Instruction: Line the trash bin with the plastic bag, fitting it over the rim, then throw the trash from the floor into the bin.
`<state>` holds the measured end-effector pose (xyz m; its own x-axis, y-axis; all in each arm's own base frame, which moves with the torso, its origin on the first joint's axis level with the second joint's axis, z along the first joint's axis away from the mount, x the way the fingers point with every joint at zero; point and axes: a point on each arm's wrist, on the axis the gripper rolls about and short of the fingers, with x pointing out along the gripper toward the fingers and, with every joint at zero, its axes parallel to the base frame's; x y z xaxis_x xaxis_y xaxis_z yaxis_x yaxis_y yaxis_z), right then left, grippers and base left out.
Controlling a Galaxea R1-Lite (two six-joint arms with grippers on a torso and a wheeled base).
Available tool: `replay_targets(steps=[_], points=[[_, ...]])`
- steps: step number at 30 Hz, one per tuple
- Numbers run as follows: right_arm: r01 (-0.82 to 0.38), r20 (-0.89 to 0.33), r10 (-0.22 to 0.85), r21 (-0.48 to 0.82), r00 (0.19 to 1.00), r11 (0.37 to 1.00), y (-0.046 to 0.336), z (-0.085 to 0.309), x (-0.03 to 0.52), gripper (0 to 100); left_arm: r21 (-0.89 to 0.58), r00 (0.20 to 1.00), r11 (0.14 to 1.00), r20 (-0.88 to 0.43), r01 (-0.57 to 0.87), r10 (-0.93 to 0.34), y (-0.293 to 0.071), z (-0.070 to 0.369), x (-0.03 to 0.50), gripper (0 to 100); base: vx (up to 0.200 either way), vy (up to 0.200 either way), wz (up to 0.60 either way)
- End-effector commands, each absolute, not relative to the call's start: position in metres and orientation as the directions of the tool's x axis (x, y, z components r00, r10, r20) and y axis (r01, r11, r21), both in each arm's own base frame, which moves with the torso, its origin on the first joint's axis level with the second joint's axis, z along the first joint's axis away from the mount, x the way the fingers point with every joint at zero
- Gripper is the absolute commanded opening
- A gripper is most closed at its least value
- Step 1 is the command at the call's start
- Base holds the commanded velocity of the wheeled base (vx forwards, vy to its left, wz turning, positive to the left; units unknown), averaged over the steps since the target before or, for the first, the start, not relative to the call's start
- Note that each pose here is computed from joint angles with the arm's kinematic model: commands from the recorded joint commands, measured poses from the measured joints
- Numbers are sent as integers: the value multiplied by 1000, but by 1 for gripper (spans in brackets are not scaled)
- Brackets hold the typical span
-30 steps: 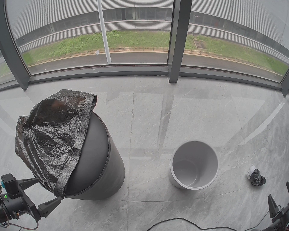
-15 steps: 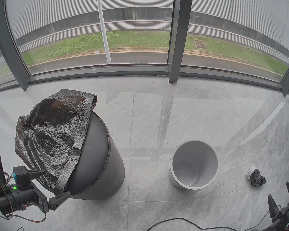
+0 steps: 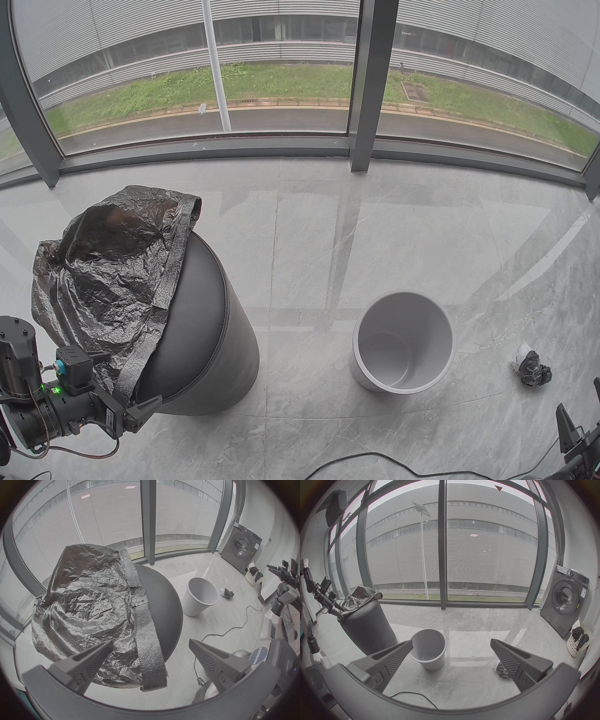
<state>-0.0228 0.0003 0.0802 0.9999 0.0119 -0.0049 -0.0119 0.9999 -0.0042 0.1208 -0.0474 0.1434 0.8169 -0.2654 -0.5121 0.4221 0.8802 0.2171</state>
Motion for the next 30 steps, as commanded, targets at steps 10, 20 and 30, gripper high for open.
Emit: replay_targets(steps=[10, 20, 30], points=[[-12, -11, 12, -4, 1000, 1000, 0, 75, -22, 100, 255, 854, 902, -483, 348, -193, -41, 140, 107, 100, 0, 0, 0], [-12, -11, 12, -4, 1000, 1000, 0, 75, -22, 100, 257, 834, 900, -524, 351, -176, -43, 135, 114, 100, 0, 0, 0], [-12, -11, 12, -4, 1000, 1000, 0, 75, -22, 100, 258, 828, 905, -539, 338, -156, -42, 133, 118, 100, 0, 0, 0]])
